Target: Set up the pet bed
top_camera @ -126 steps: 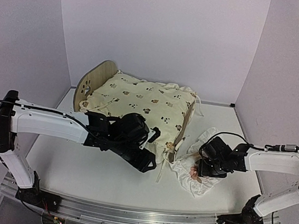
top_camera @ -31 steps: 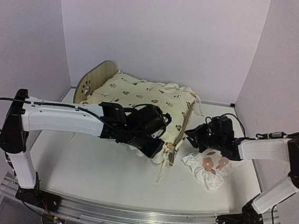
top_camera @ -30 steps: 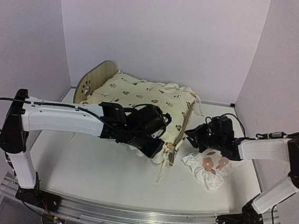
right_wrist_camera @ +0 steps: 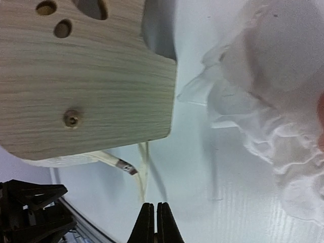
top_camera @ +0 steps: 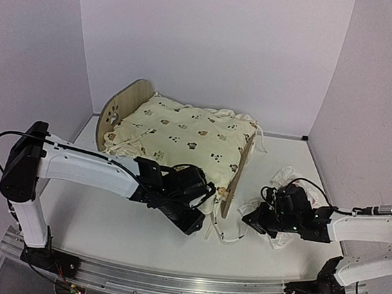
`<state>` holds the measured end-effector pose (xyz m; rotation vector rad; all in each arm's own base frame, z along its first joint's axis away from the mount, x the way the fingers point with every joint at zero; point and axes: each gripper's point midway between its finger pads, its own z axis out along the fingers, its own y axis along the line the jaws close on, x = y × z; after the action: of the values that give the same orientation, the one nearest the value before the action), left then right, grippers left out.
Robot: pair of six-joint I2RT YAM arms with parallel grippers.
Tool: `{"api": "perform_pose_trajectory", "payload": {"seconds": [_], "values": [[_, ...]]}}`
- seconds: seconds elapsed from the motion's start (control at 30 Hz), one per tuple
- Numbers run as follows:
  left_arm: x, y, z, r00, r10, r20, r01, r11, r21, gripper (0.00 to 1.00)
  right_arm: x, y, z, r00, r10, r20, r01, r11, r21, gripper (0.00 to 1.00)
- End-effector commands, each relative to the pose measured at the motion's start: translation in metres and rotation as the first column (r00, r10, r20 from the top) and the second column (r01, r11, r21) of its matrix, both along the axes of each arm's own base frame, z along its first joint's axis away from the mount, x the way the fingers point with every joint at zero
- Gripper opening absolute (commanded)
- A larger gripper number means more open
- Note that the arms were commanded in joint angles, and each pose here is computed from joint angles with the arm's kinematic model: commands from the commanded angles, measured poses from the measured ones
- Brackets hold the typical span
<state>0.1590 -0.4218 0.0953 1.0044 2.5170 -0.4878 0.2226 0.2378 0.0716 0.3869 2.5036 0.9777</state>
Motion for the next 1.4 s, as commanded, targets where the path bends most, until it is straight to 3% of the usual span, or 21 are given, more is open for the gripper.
{"api": "perform_pose_trajectory", "payload": {"seconds": [0.0,0.17,0.77,0.87,1.03,1.2,1.37], "values": [[-0.011,-0.031,-0.009,0.999,-0.016,-0.052,0.013,0.998,-0.064,0.49,0.006,-0.023,-0.008,0.997,-0.013,0.077,0.024,0.989,-0.147,0.0],[-0.013,-0.042,-0.032,0.998,-0.008,-0.061,0.007,1.0,-0.014,0.48,0.0,-0.041,-0.023,0.998,-0.004,0.069,0.022,0.967,-0.254,0.0],[-0.007,-0.063,-0.069,0.998,0.009,-0.063,-0.005,0.998,0.056,0.46,-0.013,-0.05,-0.045,0.999,0.03,0.023,-0.021,0.953,-0.301,0.0],[-0.006,-0.061,-0.074,0.999,0.021,-0.048,-0.017,0.996,0.087,0.37,-0.013,-0.051,-0.045,0.999,0.03,0.027,-0.021,0.954,-0.301,0.0],[-0.006,-0.058,-0.077,0.999,0.034,-0.026,-0.03,0.993,0.115,0.3,-0.014,-0.051,-0.044,0.999,0.03,0.032,-0.02,0.954,-0.299,0.0],[-0.01,-0.055,-0.078,0.999,0.037,-0.01,-0.036,0.991,0.131,0.01,-0.015,-0.051,-0.045,0.999,0.029,0.027,-0.02,0.955,-0.296,0.0],[-0.015,-0.059,-0.05,1.0,0.016,-0.012,-0.015,0.999,0.043,0.0,-0.014,-0.03,-0.041,0.996,0.088,0.025,-0.08,0.967,-0.242,0.0]]}}
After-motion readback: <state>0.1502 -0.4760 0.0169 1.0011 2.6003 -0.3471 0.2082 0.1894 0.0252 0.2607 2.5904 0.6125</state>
